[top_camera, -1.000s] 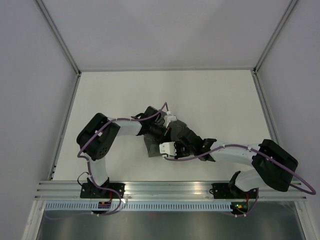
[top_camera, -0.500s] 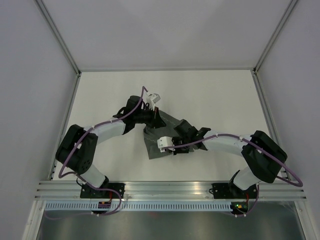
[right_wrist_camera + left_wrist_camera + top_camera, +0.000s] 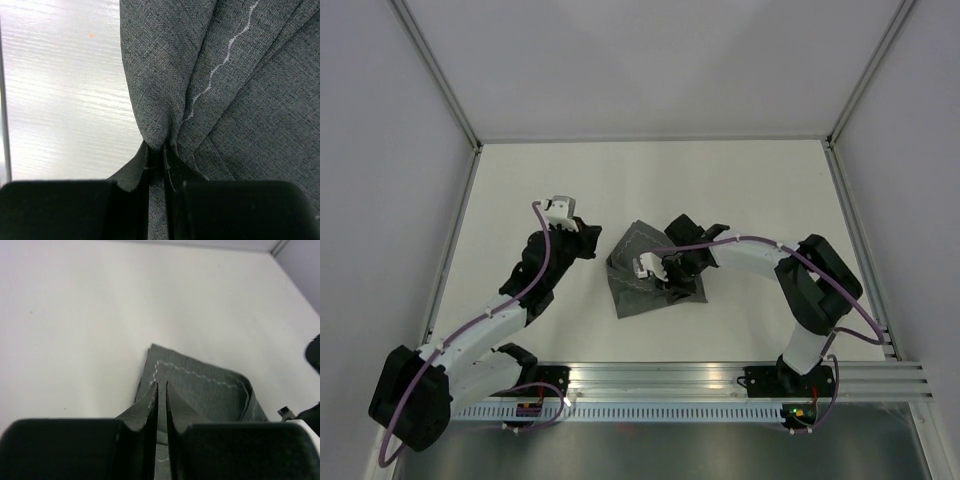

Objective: Fold the napkin, place the utensils inside, and roll it up
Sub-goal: Roll the napkin with the utensil

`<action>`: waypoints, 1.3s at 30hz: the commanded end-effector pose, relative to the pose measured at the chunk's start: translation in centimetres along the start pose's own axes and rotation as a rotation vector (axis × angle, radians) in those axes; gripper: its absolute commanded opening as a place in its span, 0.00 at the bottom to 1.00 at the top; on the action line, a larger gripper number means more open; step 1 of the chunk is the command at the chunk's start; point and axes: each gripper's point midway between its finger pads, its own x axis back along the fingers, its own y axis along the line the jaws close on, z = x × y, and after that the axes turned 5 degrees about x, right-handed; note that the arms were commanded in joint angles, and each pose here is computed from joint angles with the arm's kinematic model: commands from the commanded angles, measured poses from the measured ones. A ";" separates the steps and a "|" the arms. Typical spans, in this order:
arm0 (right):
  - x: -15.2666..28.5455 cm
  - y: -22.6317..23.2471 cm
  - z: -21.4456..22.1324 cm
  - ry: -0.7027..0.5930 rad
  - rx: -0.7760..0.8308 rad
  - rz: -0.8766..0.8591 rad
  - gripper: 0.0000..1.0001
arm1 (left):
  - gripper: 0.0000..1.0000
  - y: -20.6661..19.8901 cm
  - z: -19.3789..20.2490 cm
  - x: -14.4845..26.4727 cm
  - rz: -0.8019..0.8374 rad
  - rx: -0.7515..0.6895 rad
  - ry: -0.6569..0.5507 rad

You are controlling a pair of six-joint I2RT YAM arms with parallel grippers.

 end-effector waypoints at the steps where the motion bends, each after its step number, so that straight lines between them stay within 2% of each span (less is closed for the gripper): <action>1: -0.9 3.3 3.0 0.045 -0.136 -0.213 0.00 | 0.15 0.9 -4.5 1.8 -0.045 0.034 -0.248; 3: -1.0 3.0 3.2 0.048 -0.166 -0.253 0.01 | 0.13 0.0 -5.1 2.8 0.002 0.004 -0.278; 9: -1.2 1.3 4.2 0.042 -0.268 -0.310 0.00 | 0.15 -3.0 -4.6 3.3 0.046 -0.264 -0.243; 12: -1.3 0.7 4.4 0.038 -0.319 -0.336 0.00 | 0.20 -5.2 -2.5 2.9 0.091 -0.407 -0.184; 13: -1.3 0.3 4.5 0.040 -0.335 -0.337 0.01 | 0.32 -6.5 -1.3 2.9 0.120 -0.486 -0.159; 14: -1.5 0.7 4.8 0.053 -0.359 -0.365 0.00 | 0.36 -6.9 0.3 2.4 0.127 -0.535 -0.117; 18: -1.5 -0.3 4.8 0.053 -0.380 -0.362 0.01 | 0.38 -9.4 4.5 1.6 0.194 -0.696 0.013; 22: -1.6 -0.7 5.1 0.063 -0.407 -0.356 0.00 | 0.47 -11.9 8.9 1.8 0.295 -0.792 0.116; 30: -1.8 -0.8 5.2 0.071 -0.428 -0.365 0.00 | 0.49 -13.5 16.4 1.4 0.404 -0.918 0.313; 39: -1.8 -0.8 5.4 0.073 -0.443 -0.365 0.01 | 0.50 -13.4 19.6 1.3 0.443 -0.905 0.409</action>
